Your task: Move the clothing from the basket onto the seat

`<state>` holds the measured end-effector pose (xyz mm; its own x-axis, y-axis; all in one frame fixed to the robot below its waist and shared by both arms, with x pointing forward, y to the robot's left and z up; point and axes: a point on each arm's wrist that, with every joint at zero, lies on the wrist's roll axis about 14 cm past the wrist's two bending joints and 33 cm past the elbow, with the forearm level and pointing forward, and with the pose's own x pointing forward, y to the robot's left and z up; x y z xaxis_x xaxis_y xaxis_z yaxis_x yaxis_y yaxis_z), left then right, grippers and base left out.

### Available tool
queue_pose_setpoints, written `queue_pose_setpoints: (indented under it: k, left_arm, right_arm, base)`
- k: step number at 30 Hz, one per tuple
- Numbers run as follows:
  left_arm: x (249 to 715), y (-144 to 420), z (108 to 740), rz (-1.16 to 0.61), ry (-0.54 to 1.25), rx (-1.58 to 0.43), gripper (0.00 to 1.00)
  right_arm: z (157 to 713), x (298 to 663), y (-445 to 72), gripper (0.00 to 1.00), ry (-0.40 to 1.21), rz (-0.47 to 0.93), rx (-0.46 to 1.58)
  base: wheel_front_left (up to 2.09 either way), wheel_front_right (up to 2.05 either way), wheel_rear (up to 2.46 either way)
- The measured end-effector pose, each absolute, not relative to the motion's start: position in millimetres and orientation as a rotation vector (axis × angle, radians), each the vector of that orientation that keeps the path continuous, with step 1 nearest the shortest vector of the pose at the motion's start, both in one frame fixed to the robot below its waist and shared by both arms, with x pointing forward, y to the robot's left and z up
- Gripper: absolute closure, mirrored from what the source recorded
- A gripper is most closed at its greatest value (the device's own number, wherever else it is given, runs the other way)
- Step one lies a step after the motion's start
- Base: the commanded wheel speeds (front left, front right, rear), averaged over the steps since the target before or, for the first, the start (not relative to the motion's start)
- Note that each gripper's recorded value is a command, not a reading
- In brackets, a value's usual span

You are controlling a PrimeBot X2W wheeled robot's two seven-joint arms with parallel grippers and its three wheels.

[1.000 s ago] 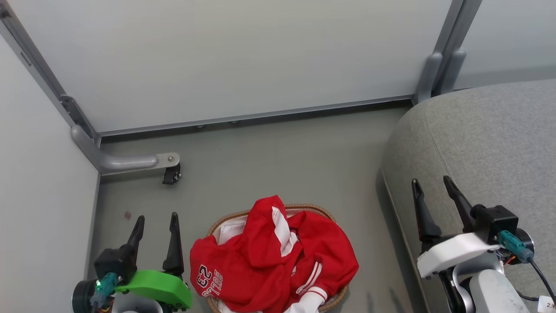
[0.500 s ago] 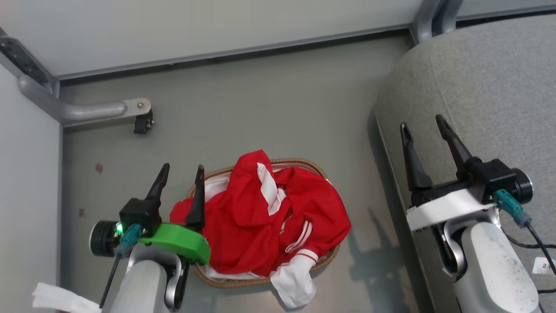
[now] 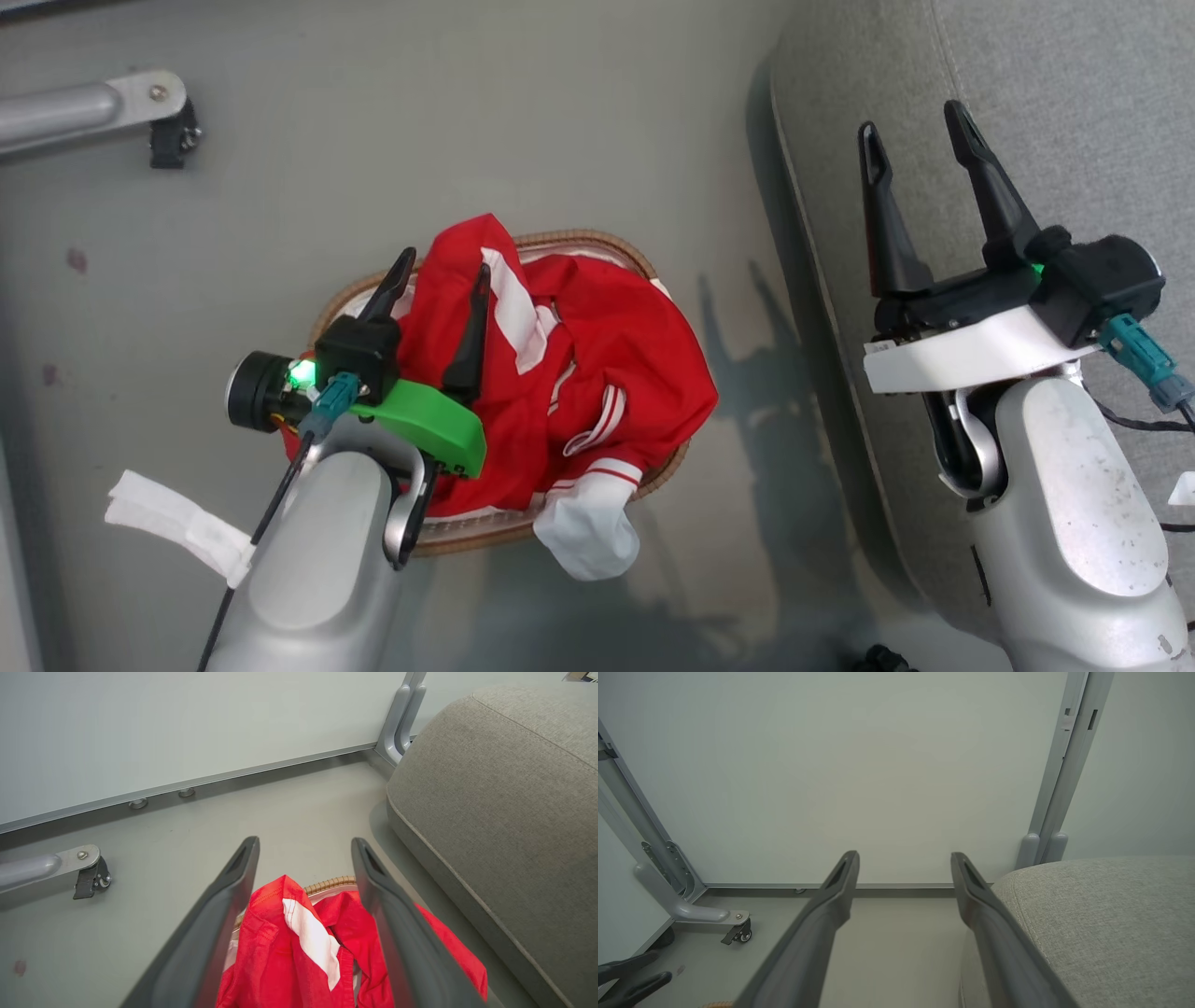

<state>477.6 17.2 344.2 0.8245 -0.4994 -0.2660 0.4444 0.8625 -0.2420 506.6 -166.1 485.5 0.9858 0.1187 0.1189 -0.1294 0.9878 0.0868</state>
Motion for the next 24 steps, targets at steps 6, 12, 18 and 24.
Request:
queue_pose_setpoints:
  k: [6,12,18,24]
  left_arm:
    - [482.3,1.8,294.7,-0.571,0.432,-0.147,0.00]
    - [484.2,-6.8,244.8,-0.608,0.535,-0.129,0.00]
    - [474.9,-16.7,197.5,-0.651,0.642,-0.111,0.00]
    - [454.2,-21.7,154.1,-0.685,0.762,-0.091,0.00]
  right_arm:
    - [466.8,517.7,-168.0,0.00,-0.090,0.127,0.112]
    - [452.7,526.9,-171.9,0.00,-0.078,0.127,0.117]
    - [430.9,531.6,-178.1,0.00,-0.041,0.115,0.128]
    - [409.4,531.7,-181.9,0.00,0.004,0.109,0.121]
  base:
    - [0.00,0.00,0.00]
    - [0.00,0.00,0.00]
    - [0.00,0.00,0.00]
    - [0.00,0.00,0.00]
